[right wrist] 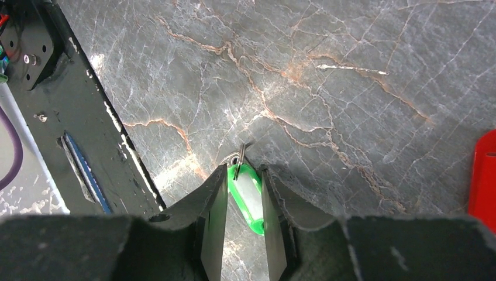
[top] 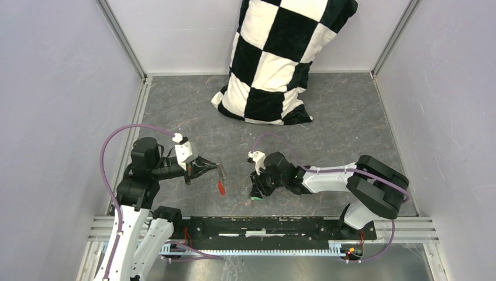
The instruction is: Put the keys on the keyring
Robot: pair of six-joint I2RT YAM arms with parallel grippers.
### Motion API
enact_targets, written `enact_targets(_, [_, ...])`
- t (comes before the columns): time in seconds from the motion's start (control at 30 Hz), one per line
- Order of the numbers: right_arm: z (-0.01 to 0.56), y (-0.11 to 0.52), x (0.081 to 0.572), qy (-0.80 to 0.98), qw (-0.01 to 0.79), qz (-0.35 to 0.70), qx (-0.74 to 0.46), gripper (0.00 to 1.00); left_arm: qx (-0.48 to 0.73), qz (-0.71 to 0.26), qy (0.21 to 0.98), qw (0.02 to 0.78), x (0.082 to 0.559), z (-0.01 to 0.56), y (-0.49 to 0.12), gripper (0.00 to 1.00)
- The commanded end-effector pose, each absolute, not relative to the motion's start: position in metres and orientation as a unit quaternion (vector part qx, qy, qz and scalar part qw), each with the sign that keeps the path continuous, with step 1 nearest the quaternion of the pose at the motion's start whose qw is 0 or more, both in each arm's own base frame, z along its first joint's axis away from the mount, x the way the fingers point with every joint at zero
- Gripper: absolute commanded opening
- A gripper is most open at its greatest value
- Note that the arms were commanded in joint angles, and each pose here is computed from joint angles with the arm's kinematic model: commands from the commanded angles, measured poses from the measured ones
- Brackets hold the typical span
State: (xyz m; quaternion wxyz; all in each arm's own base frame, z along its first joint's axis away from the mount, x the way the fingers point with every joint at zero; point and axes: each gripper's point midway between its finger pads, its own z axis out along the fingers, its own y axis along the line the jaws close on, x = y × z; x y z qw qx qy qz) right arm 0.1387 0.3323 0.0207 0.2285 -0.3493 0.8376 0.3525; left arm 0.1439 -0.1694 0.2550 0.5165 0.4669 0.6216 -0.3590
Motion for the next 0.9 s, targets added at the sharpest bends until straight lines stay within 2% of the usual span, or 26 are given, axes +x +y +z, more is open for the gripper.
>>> enact_targets(0.0, [0.034,0.347,0.151,0.828,0.252,0.364,-0.345,0.34,0.485,-0.336,0.601,0.539,0.146,0.266,-0.168,0.02])
enact_targets(0.2, [0.043,0.353,0.158,0.824,0.269,0.359,-0.346,0.35,0.485,-0.335,0.601,0.539,0.146,0.266,-0.168,0.02])
enact_targets(0.43, [0.036,0.351,0.153,0.827,0.258,0.353,-0.352,0.23,0.487,-0.330,0.602,0.540,0.146,0.264,-0.166,0.02])
enact_targets(0.63, [0.033,0.346,0.147,0.830,0.254,0.347,-0.355,0.36,0.489,-0.330,0.600,0.541,0.145,0.265,-0.166,0.02])
enact_targets(0.87, [0.032,0.345,0.146,0.830,0.254,0.345,-0.357,0.35,0.489,-0.328,0.599,0.543,0.145,0.267,-0.166,0.02])
